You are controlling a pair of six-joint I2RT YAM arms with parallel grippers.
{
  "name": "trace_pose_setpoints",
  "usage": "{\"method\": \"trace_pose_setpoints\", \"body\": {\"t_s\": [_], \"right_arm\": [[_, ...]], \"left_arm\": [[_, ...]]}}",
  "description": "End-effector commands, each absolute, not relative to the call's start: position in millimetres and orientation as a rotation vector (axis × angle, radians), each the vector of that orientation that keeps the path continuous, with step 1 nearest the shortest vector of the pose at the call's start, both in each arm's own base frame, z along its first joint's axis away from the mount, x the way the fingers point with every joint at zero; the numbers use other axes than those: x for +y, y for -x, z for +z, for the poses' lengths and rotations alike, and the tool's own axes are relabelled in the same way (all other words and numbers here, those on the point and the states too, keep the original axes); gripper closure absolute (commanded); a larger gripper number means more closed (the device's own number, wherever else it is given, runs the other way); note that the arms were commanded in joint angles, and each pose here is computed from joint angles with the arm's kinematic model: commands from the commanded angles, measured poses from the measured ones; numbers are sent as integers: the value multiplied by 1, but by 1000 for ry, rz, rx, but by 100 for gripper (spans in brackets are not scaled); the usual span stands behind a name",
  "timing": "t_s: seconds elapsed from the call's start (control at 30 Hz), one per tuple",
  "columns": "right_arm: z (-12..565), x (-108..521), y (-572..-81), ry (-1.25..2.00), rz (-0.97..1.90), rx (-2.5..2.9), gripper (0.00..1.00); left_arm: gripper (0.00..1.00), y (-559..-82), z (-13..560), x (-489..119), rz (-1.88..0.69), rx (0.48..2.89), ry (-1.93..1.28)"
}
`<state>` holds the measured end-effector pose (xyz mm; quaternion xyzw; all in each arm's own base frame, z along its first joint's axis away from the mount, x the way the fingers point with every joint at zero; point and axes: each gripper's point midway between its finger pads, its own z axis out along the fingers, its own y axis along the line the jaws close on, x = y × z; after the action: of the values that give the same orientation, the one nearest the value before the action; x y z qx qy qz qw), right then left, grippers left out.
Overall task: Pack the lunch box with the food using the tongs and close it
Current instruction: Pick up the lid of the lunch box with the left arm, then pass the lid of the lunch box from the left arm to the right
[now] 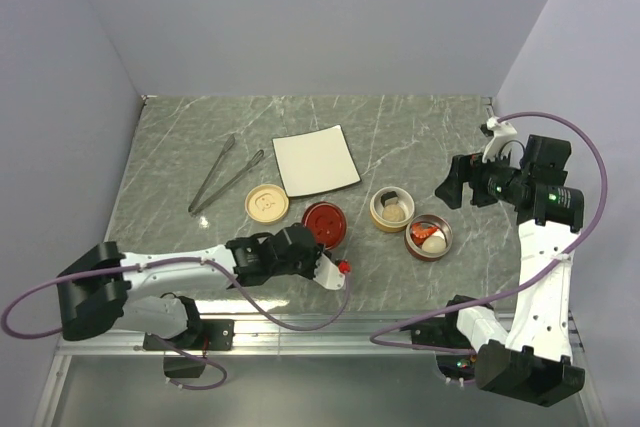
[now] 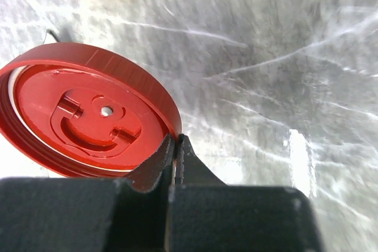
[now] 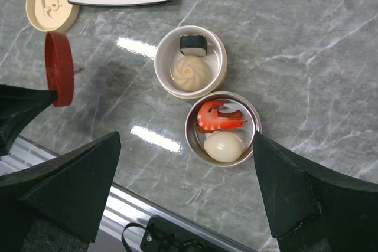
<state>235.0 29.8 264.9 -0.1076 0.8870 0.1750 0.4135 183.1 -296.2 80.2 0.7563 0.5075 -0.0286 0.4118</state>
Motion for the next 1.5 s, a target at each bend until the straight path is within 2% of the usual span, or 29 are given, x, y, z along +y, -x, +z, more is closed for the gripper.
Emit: {"method": "trace_pose_setpoints", "body": {"t_s": [0.0,0.1,0.33,0.5,0.77,0.87,1.0,1.1,1.23,1.47], "right_arm": [[273,34,-242,282,477,2170,0],[273,44,-247,280,567,2146,0],[299,96,-257,318,1050,1837,0],[293,117,-267,174,1335,1722,1],[300,173,-260,245,1494,1495,4],[309,180,-257,231,1576,1384,8],[326,191,-251,234,1712,1270,22],[331,197,-260,166,1861,1269,27],[339,204,-266,104,1930,1254,28],[359,215,-245,142,2020,1219,28]], "left_arm": [[100,-171,124,-302,-182,1299,-1862],[100,-163,152,-301,-239,1298,-1844],[100,-148,230,-304,-385,1232,-1701],[100,-147,264,-307,-486,1259,-1600],[100,-159,301,-319,-652,1334,-1499],[100,-162,312,-326,-721,1351,-1471],[100,-164,326,-336,-783,1358,-1440],[100,-170,334,-340,-803,1375,-1396],[100,-179,345,-345,-823,1400,-1334],[100,-196,362,-345,-859,1424,-1231]]}}
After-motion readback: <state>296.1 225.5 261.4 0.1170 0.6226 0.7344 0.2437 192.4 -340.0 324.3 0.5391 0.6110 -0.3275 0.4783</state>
